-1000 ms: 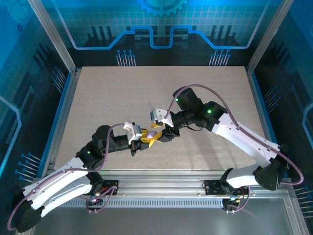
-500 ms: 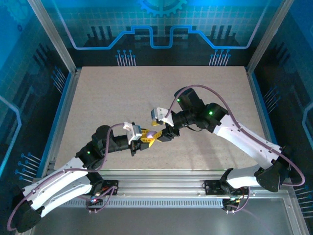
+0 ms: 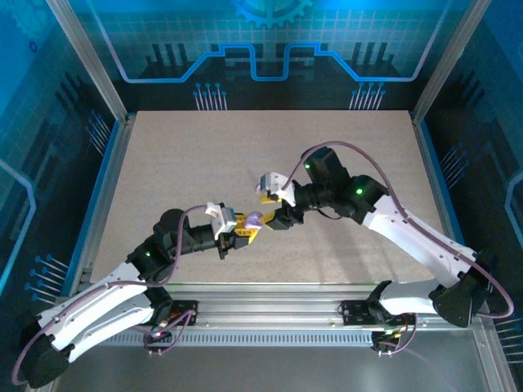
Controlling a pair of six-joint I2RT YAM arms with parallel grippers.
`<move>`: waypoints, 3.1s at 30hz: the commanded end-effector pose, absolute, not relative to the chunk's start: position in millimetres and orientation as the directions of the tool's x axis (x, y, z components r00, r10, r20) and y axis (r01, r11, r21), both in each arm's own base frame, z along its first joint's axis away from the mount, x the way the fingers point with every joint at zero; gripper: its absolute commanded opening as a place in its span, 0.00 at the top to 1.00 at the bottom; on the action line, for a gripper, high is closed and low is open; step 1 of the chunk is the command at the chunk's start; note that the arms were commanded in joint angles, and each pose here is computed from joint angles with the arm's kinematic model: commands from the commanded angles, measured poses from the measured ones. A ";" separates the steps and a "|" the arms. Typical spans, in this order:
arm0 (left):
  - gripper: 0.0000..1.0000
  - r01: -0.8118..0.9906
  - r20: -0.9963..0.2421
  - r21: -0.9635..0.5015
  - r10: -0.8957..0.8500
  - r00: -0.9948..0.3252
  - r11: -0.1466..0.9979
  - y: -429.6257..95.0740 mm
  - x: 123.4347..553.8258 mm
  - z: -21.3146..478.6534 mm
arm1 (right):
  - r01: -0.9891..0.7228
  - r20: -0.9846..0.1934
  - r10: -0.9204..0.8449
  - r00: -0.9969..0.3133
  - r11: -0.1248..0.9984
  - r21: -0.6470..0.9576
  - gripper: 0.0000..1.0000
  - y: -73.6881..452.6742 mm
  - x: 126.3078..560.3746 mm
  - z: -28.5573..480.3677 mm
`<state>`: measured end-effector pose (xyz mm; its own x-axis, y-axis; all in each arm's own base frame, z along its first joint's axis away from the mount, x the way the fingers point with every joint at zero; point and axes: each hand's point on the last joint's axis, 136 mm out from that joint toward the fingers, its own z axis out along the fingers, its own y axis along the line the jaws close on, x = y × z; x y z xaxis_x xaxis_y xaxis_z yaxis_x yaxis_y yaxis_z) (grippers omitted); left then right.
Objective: Insert the wireless bluetooth earbuds into the charging case
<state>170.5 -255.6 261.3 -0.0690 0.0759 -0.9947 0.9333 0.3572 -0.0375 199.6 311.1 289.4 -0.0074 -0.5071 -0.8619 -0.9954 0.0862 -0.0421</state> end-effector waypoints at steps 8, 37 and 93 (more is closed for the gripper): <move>0.79 0.934 -1.000 -0.022 0.006 -0.026 0.358 -251.7 165.8 282.8 | -0.974 -0.892 -0.448 -0.061 0.223 -0.046 0.47 295.9 221.6 302.7; 0.82 0.599 -0.940 -0.275 -0.342 -0.002 0.752 -126.7 208.3 287.9 | -0.506 -0.513 -0.313 -0.799 0.811 0.294 0.53 336.7 269.9 207.3; 0.80 0.487 -0.954 -0.246 -0.297 0.029 0.838 -102.5 206.3 280.7 | -0.142 -0.196 -0.107 -0.975 0.974 0.178 0.73 433.0 340.0 6.8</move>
